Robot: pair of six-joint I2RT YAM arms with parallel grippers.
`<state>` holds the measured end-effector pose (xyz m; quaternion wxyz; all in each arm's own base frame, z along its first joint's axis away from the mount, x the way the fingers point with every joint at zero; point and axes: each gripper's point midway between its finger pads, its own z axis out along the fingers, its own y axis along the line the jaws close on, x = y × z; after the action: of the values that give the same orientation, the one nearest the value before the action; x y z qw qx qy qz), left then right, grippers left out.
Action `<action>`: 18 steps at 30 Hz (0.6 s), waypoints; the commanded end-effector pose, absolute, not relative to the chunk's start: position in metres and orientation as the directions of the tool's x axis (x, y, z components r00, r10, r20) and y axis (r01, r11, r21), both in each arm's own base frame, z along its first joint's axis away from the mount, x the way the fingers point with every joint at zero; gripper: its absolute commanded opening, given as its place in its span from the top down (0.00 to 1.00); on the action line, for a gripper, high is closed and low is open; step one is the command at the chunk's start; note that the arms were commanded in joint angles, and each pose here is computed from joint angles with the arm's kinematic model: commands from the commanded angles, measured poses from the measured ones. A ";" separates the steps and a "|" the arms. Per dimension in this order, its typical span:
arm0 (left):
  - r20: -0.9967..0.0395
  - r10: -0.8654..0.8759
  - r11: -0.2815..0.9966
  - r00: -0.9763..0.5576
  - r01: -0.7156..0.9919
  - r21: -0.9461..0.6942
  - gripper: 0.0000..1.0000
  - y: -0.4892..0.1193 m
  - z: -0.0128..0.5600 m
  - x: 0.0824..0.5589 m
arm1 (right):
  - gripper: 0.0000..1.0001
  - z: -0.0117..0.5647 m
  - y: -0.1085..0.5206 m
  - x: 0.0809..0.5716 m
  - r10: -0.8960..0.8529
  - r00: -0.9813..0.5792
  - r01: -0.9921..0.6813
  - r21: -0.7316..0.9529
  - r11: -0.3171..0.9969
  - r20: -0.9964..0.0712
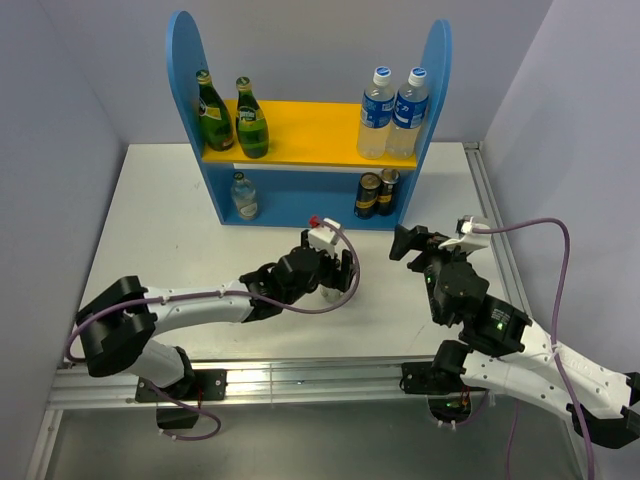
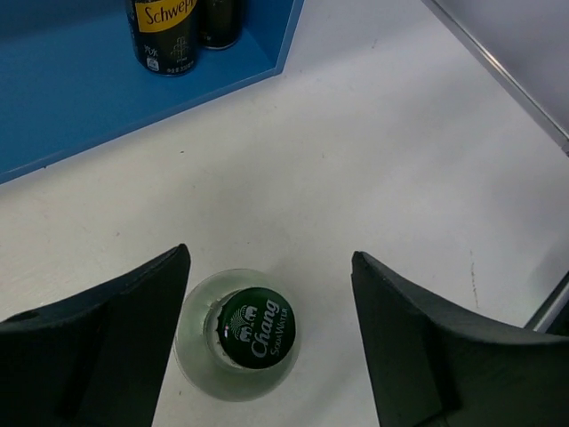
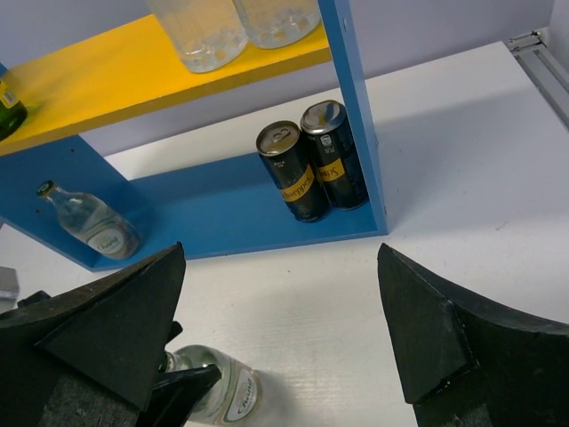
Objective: Place and organize the beverage onto the shelf
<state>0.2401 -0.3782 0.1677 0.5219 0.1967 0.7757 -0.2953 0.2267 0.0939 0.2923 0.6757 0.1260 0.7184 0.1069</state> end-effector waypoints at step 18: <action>-0.934 -0.060 0.813 -0.353 0.526 -0.251 1.00 -0.379 0.172 0.257 | 0.05 0.293 0.087 0.227 0.349 -0.034 0.067 0.346 0.936 -0.937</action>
<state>0.2522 -0.3738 0.1627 0.5402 0.1687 0.7801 -0.2669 0.2266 0.0934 0.2902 0.6751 0.1268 0.7190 0.1055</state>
